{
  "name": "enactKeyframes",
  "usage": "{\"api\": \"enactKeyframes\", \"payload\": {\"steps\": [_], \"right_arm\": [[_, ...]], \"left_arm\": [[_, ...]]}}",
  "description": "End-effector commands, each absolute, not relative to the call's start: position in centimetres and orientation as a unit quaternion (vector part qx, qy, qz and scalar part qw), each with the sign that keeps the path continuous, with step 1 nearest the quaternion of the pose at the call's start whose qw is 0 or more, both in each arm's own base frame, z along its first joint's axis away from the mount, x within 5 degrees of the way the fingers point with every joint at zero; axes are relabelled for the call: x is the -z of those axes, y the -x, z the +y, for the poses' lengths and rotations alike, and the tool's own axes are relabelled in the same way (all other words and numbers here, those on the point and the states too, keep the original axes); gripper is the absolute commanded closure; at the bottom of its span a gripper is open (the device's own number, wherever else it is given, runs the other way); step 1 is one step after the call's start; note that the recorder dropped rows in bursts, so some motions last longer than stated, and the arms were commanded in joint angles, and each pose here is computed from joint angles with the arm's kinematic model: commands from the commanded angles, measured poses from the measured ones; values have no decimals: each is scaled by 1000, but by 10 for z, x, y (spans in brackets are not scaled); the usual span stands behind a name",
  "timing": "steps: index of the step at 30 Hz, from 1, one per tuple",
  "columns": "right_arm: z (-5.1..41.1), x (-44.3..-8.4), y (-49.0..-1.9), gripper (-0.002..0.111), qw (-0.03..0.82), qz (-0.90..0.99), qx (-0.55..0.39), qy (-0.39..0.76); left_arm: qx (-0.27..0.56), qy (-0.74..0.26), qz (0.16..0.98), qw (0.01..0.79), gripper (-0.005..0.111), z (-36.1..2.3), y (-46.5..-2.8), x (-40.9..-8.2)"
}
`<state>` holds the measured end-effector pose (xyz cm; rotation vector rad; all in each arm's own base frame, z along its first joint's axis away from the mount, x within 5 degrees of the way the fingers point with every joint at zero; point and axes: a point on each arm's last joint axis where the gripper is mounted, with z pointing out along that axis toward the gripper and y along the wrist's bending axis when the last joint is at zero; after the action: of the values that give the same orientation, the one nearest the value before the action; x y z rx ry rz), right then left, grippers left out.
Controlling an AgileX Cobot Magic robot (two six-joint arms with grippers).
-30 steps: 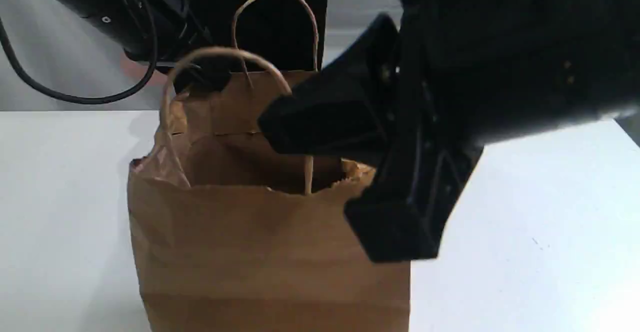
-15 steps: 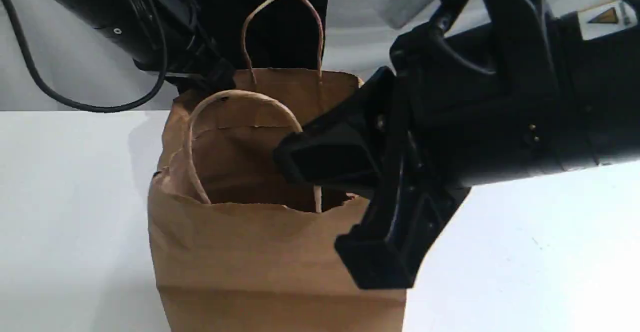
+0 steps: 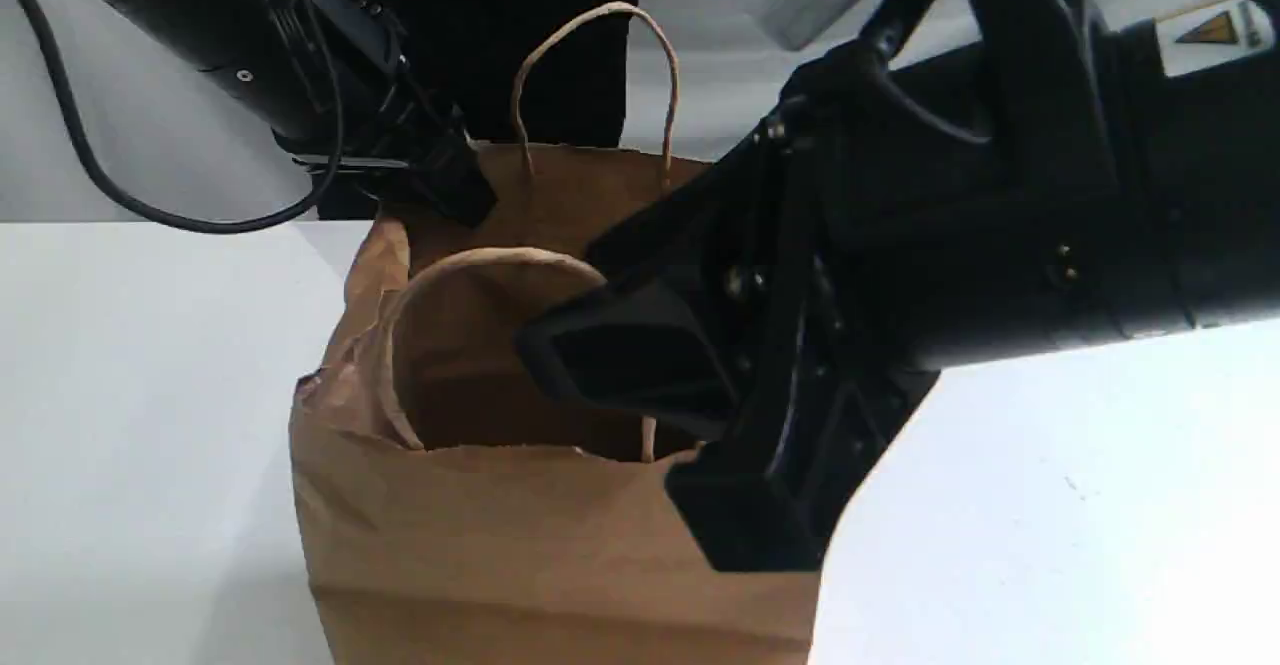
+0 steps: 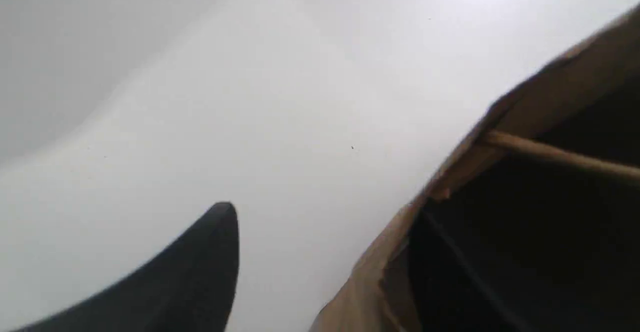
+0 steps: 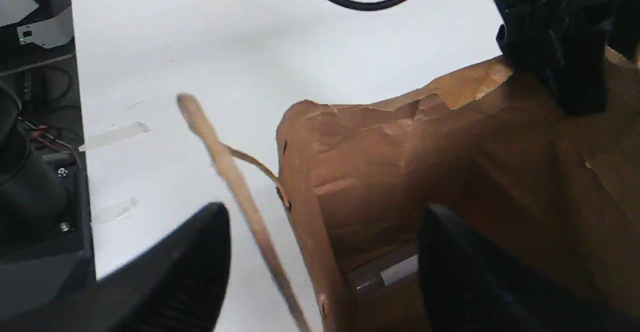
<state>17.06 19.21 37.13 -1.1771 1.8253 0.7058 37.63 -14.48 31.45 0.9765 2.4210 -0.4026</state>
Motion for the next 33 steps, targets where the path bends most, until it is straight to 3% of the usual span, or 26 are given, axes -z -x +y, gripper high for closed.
{"api": "enactKeyframes", "payload": {"steps": [1, 7, 14, 19, 22, 25, 27, 30, 33], "right_arm": [[192, -371, -170, 49, 418, 728, -285, 463], [190, -375, -168, 49, 424, 725, -286, 461], [177, -394, -154, 49, 462, 704, -287, 457], [165, -407, -138, 49, 478, 688, -291, 463], [157, -411, -128, 50, 475, 681, -285, 480], [147, -412, -117, 65, 465, 682, -271, 495], [141, -412, -112, 81, 460, 689, -257, 498], [130, -413, -107, 108, 455, 707, -239, 486], [118, -416, -104, 108, 465, 730, -213, 454]], "left_arm": [[149, -352, 889, 252, 54, -145, -376, -317], [166, -364, 879, 260, 55, -147, -371, -325], [152, -371, 862, 310, 54, -141, -356, -357], [137, -387, 863, 296, 55, -135, -342, -369], [138, -395, 864, 278, 63, -132, -332, -374], [144, -407, 867, 250, 83, -131, -325, -374], [143, -408, 866, 252, 104, -131, -324, -375], [144, -406, 867, 252, 107, -131, -324, -375], [152, -401, 868, 249, 107, -130, -319, -375]]}}
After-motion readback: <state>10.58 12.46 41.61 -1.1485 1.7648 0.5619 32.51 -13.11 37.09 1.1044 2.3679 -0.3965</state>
